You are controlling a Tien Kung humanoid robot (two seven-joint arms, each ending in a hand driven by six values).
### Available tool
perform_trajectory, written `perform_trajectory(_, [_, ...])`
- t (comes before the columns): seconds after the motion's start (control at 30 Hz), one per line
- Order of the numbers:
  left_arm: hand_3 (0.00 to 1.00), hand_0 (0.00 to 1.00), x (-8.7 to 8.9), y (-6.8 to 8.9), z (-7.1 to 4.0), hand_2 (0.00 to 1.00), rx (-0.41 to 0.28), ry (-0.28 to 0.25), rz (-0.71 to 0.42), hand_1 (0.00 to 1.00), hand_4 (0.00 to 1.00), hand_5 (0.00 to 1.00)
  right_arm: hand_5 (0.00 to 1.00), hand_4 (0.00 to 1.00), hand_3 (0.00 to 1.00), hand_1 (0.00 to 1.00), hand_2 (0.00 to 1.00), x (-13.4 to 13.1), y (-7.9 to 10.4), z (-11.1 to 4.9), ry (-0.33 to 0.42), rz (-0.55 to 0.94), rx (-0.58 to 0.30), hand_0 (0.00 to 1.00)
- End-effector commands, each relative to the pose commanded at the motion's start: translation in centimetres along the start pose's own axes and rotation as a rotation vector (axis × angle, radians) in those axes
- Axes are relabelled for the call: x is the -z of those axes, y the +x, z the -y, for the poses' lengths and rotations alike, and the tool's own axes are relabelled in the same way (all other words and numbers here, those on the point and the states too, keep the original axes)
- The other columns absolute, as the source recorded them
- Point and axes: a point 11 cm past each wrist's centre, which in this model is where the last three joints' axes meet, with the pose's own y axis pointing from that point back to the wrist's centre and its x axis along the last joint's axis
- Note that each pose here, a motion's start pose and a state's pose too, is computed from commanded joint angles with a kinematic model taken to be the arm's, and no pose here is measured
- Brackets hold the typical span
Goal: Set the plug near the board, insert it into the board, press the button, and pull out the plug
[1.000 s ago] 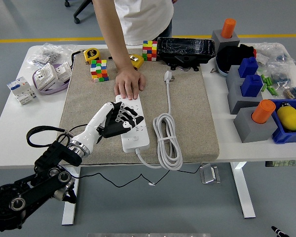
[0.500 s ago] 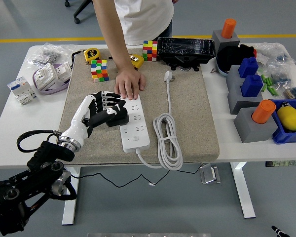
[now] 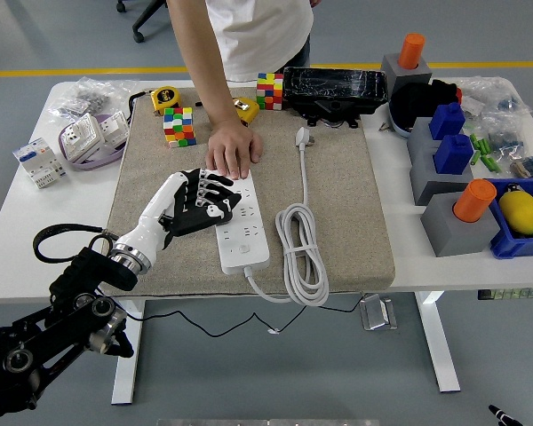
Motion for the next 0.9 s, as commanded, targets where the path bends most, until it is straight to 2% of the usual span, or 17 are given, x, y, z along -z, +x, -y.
perform_trajectory(0.17, [0.657,0.216,-0.9,-0.9,-0.3,0.288,0.078,0.041,0.204,0.27,0.793,0.246,0.489,0.951,0.554,0.639,0.647,0.0,0.1,0.0,0.0,-0.007,0.0,0.611])
perform_trajectory(0.2, [0.798,0.09,-1.0,-1.1,-0.3,0.147,0.086,0.044,0.25,0.1,0.579,0.002,0.49,0.951,0.554,0.639,0.646,0.0,0.1,0.0,0.0,-0.008,0.0,0.611])
perform_trajectory(0.37, [0.798,0.09,-0.9,-1.7,-0.6,0.147,0.136,0.096,0.458,0.1,0.579,0.002,0.49,0.951,0.554,0.639,0.646,0.1,0.0,0.0,0.002,-0.012,0.002,0.611])
perform_trajectory(0.4, [0.861,0.07,-0.7,-1.9,-0.7,0.123,0.155,0.121,0.502,0.08,0.743,0.002,0.49,0.951,0.554,0.639,0.646,0.1,0.0,0.0,0.001,-0.011,0.001,0.611])
perform_trajectory(0.57, [0.861,0.07,0.2,-2.2,-1.2,0.123,0.189,0.237,0.628,0.08,0.743,0.002,0.49,0.951,0.554,0.639,0.646,0.0,0.2,0.0,-0.001,-0.011,-0.002,0.611])
perform_trajectory(0.7, [0.86,0.064,0.9,-2.4,-1.3,0.127,0.207,0.281,0.647,0.079,0.76,0.002,0.489,0.951,0.554,0.639,0.646,0.0,0.1,0.0,-0.001,-0.01,-0.001,0.611])
perform_trajectory(0.9, [0.84,0.065,1.3,-2.9,-1.5,0.128,0.243,0.302,0.648,0.08,0.765,0.002,0.489,0.951,0.554,0.639,0.646,0.0,0.0,0.0,0.0,-0.008,0.001,0.61])
